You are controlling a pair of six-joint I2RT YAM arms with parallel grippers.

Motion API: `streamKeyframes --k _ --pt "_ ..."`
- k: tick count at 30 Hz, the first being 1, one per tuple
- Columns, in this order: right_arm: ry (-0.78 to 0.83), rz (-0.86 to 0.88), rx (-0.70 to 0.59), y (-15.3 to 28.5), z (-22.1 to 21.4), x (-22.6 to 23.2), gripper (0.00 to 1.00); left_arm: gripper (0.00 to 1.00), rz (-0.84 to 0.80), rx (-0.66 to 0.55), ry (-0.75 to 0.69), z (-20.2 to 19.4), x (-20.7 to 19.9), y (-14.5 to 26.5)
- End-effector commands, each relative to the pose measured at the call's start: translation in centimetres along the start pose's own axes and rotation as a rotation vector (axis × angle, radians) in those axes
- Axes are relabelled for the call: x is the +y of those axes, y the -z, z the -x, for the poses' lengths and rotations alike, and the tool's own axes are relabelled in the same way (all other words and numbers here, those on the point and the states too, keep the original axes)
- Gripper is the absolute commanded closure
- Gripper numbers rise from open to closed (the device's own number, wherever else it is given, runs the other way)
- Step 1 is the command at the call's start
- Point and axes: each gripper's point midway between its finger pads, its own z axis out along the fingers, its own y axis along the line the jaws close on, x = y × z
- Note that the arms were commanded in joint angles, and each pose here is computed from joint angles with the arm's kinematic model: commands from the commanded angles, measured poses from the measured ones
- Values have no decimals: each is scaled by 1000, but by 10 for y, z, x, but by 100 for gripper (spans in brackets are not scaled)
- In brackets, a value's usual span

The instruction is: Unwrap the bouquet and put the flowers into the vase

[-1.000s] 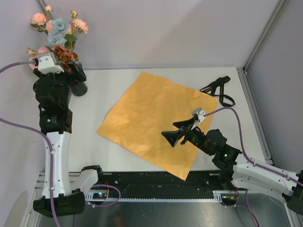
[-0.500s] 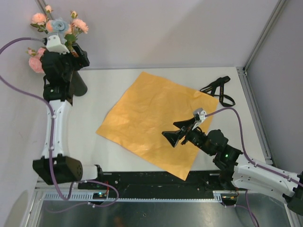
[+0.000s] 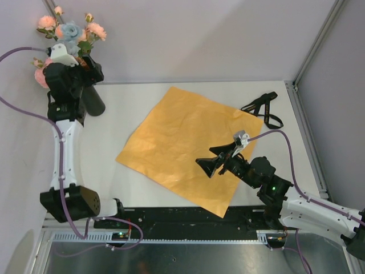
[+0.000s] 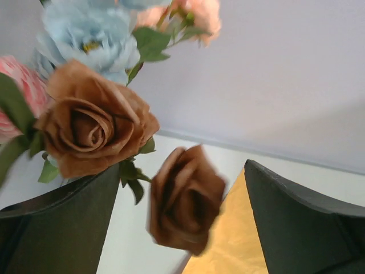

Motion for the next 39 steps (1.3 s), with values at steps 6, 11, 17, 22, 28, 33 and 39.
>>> streamKeyframes --k 6,11,17,22,28,33,39 --pt "-2 -40 -23 8 9 -5 1 1 -4 -278 29 94 -21 110" --pt "0 -102 14 10 7 -15 1 1 -79 -246 116 69 -36 144" --pt "-18 -216 44 17 12 -33 1 0 -343 -126 141 7 -85 178" --pt "-55 -315 66 25 11 -49 1 0 -553 -21 116 -52 -124 208" --pt "-135 -381 106 29 -1 -57 1 0 -718 163 97 -137 -155 221" --pt "-167 -429 117 27 -8 -65 1 0 -750 255 99 -177 -158 224" --pt "-139 -459 64 31 7 -73 1 0 -728 217 77 -174 -152 224"
